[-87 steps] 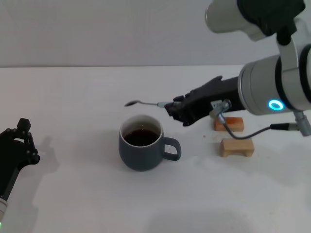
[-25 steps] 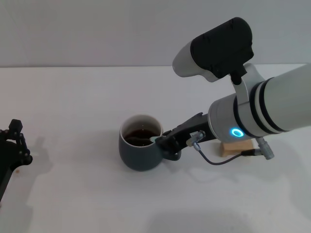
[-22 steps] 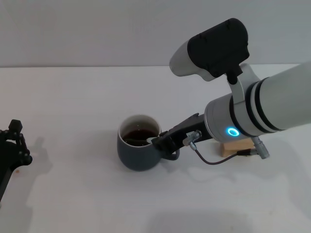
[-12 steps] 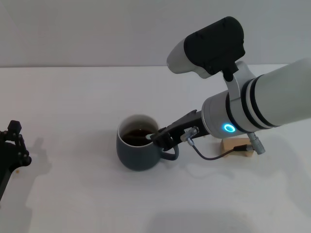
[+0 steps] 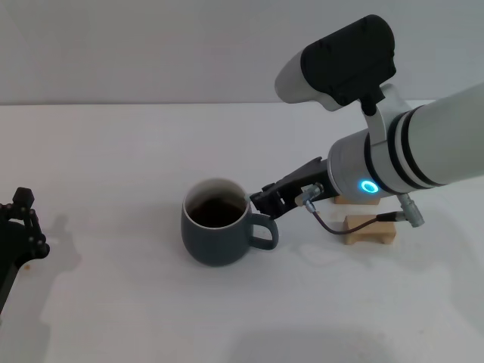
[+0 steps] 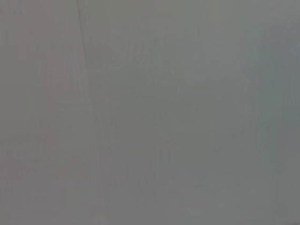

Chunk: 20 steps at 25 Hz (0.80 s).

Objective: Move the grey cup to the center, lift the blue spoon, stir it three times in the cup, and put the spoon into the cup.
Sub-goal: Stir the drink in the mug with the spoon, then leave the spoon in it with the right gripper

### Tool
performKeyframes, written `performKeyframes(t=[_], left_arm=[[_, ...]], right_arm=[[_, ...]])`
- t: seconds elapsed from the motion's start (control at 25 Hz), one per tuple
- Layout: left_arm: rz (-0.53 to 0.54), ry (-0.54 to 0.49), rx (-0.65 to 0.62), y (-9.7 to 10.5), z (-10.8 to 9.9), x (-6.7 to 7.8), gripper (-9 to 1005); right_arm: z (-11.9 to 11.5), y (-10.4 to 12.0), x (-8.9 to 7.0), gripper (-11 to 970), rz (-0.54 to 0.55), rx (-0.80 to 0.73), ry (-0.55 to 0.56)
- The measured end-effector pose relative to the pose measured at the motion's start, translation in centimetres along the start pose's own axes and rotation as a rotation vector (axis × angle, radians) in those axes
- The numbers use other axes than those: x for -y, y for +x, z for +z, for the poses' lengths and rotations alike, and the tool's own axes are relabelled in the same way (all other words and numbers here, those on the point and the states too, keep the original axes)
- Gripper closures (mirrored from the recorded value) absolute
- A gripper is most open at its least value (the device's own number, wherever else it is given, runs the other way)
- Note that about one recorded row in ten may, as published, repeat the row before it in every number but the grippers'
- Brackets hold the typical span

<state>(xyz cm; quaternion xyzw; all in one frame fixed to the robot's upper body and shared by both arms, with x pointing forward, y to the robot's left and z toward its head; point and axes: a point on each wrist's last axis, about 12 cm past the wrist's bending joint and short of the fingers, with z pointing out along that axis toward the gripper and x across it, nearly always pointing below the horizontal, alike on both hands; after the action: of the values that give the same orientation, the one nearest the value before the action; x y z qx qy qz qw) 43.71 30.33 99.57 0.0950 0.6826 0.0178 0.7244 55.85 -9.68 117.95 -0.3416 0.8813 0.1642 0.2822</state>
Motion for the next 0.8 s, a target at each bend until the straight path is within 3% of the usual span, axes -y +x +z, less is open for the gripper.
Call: performKeyframes(t=[0.44, 0.8], left_arm=[[0.000, 0.005, 0.001, 0.0, 0.2, 0.1, 997], [0.000, 0.011, 0.001, 0.0, 0.3, 0.2, 998]], right_arm=[[-0.3, 0.7, -0.1, 800, 0.007, -0.035, -0.009], [-0.5, 0.9, -1.3, 800, 0.018, -0.044, -0.075]])
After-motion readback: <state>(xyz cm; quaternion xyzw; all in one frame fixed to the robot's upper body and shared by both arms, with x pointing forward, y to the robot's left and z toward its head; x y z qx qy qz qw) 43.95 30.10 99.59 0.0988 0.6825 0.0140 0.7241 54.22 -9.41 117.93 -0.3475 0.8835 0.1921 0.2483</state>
